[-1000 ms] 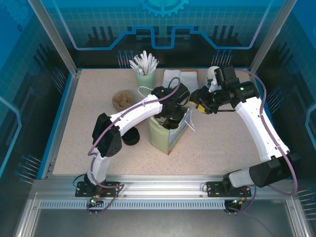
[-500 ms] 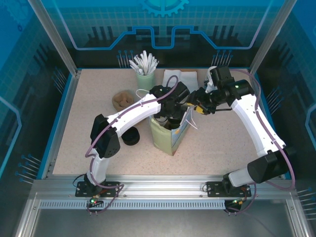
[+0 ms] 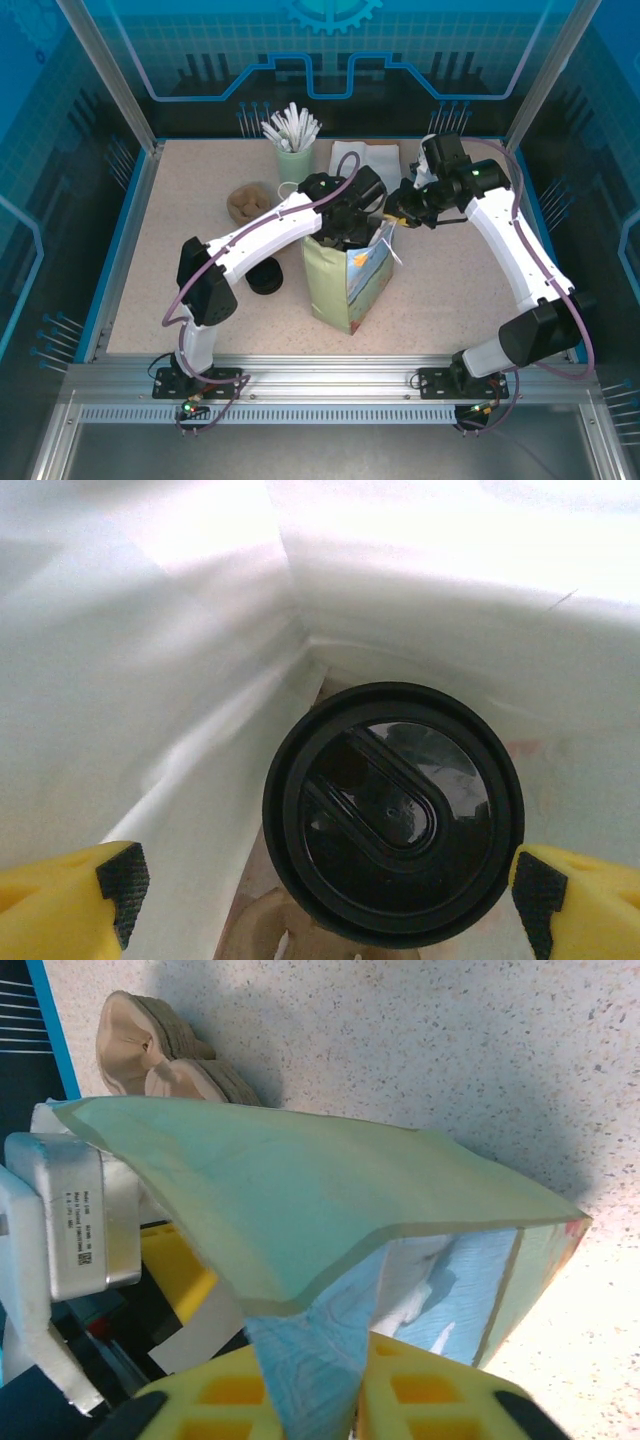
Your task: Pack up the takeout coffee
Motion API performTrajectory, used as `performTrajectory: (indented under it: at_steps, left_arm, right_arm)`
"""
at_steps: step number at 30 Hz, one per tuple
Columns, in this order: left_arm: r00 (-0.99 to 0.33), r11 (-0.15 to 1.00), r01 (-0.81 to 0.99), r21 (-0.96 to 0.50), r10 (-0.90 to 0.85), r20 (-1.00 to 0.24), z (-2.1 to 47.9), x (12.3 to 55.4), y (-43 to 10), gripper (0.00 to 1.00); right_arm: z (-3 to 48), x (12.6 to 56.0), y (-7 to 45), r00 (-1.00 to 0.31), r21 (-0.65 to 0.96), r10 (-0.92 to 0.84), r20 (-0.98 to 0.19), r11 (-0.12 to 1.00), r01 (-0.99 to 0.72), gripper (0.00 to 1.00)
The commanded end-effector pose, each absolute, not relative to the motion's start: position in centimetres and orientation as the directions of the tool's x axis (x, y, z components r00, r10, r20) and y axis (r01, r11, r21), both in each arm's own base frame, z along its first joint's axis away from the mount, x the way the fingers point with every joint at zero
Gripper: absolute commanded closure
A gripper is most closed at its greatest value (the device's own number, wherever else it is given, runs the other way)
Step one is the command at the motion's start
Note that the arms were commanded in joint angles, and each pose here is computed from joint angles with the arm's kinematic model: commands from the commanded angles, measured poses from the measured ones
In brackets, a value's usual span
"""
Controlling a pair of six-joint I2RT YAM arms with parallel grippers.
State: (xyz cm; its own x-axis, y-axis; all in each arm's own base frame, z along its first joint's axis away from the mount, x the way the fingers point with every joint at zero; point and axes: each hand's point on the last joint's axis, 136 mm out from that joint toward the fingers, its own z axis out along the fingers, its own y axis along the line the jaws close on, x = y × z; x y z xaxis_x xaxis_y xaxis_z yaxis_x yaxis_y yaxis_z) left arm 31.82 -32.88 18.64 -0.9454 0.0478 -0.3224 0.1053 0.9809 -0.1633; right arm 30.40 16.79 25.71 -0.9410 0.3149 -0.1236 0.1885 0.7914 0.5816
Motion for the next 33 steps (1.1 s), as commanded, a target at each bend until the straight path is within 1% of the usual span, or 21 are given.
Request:
performTrajectory:
  at_steps: [1,7,10,17,24,27,33]
  left_arm:
    - [-0.928,0.976,0.106,-0.191,0.028,-0.371,21.9,31.5,-32.5,0.05]
    - [-0.928,0.978,0.098,-0.182,0.024,-0.372,22.1,31.3,-32.3,0.05]
    - [-0.922,0.975,0.106,-0.193,0.024,-0.386,22.7,31.2,-32.4,0.05]
    - [-0.903,0.961,0.118,-0.250,-0.001,-0.429,25.1,30.7,-32.9,0.05]
    - [-0.885,0.957,0.139,-0.254,0.004,-0.466,26.1,30.0,-33.0,0.05]
    - [-0.873,0.944,0.153,-0.294,-0.010,-0.487,26.3,29.8,-33.7,0.05]
    - [-0.856,0.885,0.181,-0.428,-0.072,-0.512,26.2,29.5,-35.1,0.06]
  right_arm:
    - [25.6,30.1,16.1,-0.945,0.555,0.297,-0.136,0.813,0.176,0.85]
    - [26.0,30.6,15.5,-0.944,0.556,0.273,-0.183,0.821,0.129,0.92]
    - [26.2,31.0,15.0,-0.943,0.544,0.250,-0.221,0.834,0.094,0.93]
    - [26.5,31.4,15.0,-0.941,0.566,0.181,-0.285,0.825,-0.013,0.97]
    - [26.8,31.5,15.6,-0.933,0.582,0.125,-0.337,0.807,-0.102,0.97]
    - [27.1,31.5,15.7,-0.928,0.584,0.113,-0.355,0.802,-0.126,0.98]
    - [27.2,31.5,15.7,-0.915,0.591,0.112,-0.388,0.792,-0.154,0.98]
